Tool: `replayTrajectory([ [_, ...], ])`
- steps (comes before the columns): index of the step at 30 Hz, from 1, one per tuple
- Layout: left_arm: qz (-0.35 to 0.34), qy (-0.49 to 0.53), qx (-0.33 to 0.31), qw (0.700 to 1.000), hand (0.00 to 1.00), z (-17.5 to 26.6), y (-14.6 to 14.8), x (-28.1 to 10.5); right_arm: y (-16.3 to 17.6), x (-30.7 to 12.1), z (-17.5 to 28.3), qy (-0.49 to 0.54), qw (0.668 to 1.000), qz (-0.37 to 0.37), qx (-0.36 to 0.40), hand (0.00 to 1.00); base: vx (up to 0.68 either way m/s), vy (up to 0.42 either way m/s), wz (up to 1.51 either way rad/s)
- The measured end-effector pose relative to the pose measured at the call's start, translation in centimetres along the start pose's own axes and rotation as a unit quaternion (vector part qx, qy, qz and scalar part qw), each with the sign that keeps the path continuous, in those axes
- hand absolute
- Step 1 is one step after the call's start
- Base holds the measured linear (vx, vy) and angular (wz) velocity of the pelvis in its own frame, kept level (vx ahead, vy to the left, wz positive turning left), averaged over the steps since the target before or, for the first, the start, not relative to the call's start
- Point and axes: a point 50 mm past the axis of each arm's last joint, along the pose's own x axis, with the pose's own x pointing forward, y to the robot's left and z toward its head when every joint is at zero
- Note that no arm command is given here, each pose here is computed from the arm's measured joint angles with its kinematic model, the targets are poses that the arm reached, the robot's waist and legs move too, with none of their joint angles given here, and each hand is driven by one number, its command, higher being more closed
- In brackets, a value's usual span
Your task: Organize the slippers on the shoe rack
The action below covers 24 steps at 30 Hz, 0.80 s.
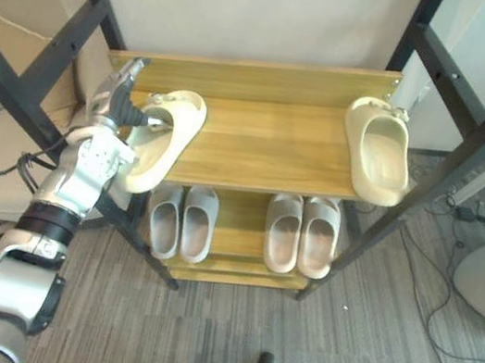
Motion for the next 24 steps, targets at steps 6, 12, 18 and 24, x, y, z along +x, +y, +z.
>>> replayTrajectory([
  [6, -0.004, -0.003, 0.023, 1.000, 1.00, 0.0, 0.1, 0.2, 0.0, 0.0, 0.1, -0.005, 1.000, 0.000, 0.000, 0.00, 0.00, 0.000, -0.05],
  [12, -0.003, -0.001, 0.026, 1.000, 1.00, 0.2, 0.3, 0.6, 0.0, 0.0, 0.2, -0.006, 1.000, -0.001, 0.010, 0.00, -0.01, -0.002, -0.02],
  [18, 0.007, -0.002, 0.019, 1.000, 1.00, 0.6, 0.8, 1.1, -0.1, 0.0, 0.7, -0.016, 1.000, -0.003, 0.012, 0.00, -0.01, -0.001, -0.02],
  [24, 0.010, 0.006, -0.002, 1.000, 1.00, 0.4, 0.8, 1.1, -0.1, 0.0, 0.7, -0.016, 1.000, -0.005, 0.020, 0.00, -0.01, -0.002, -0.03],
])
